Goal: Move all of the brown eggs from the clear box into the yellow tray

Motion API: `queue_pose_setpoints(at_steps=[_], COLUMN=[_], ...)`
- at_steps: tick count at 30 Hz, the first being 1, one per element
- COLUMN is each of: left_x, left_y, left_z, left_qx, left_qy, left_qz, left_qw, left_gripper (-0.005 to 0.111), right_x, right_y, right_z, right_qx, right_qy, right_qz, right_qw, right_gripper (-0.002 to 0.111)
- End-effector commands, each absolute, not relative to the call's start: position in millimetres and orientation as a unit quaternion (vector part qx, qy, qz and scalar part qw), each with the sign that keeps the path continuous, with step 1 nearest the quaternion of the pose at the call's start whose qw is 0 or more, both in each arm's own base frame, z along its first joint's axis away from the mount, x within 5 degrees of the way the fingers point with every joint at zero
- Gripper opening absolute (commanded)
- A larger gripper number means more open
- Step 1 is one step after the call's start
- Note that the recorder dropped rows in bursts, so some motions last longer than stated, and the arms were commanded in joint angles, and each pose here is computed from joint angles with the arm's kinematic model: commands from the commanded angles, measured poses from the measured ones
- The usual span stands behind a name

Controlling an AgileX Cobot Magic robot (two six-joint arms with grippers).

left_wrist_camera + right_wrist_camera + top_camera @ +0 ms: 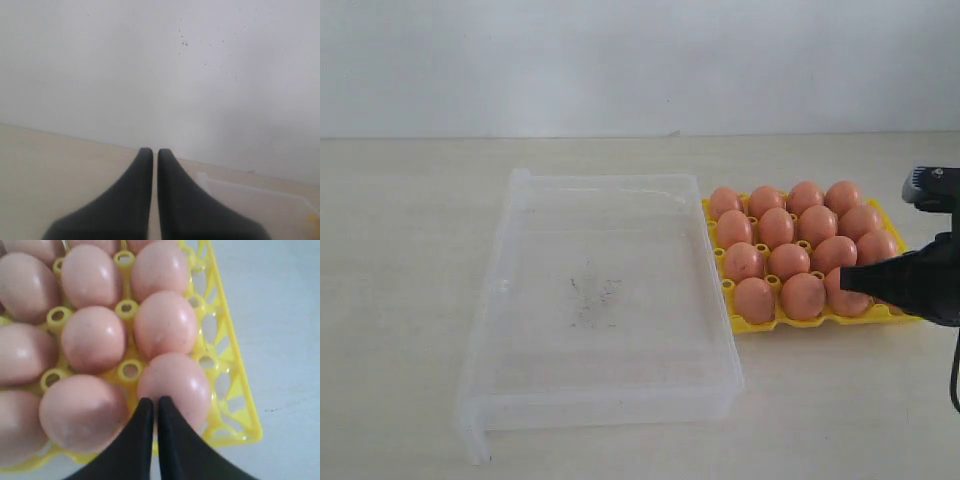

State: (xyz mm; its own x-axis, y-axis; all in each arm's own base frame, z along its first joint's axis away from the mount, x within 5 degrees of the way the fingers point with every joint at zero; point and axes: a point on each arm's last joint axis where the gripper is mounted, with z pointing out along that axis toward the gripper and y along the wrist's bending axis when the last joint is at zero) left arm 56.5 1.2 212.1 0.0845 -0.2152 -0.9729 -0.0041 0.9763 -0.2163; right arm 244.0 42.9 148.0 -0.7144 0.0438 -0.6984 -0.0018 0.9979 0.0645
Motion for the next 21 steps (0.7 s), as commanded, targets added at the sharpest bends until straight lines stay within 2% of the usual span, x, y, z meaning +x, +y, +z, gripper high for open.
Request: queue_pose_setpoints(at_steps=[1,4,7,12,16,18,21], left_x=[56,56,56,56,56,56,56], left_y=[1,1,1,1,1,1,1], left_z=[213,213,213,213,213,213,213], left_qx=[-0.077,-0.077,-0.077,-0.077,-0.077,-0.077,-0.077], left_qy=[0.671,0.671,0.671,0.671,0.671,0.671,0.671], left_qz=[-0.074,-0.074,-0.074,-0.074,-0.074,-0.074,-0.074], left_qw=[0.734,0.734,0.734,0.734,0.734,0.734,0.734], left_gripper=[0.004,0.004,0.004,0.004,0.004,0.004,0.004], right_x=[244,243,243,226,184,156,124], right_y=[43,44,44,41,40,37,33], right_z=[138,138,150,197,238,248,250], right_qx=[0.004,0.001,-0.01,-0.019,-0.033,-0.035,-0.037], right_qy=[0.936,0.938,0.927,0.872,0.773,0.71,0.659], right_qz=[0.028,0.032,0.03,0.035,0.055,0.076,0.105], right_qw=[0.352,0.344,0.374,0.488,0.631,0.699,0.744], right_gripper=[0.001,0.001,0.001,0.001,0.001,0.001,0.001])
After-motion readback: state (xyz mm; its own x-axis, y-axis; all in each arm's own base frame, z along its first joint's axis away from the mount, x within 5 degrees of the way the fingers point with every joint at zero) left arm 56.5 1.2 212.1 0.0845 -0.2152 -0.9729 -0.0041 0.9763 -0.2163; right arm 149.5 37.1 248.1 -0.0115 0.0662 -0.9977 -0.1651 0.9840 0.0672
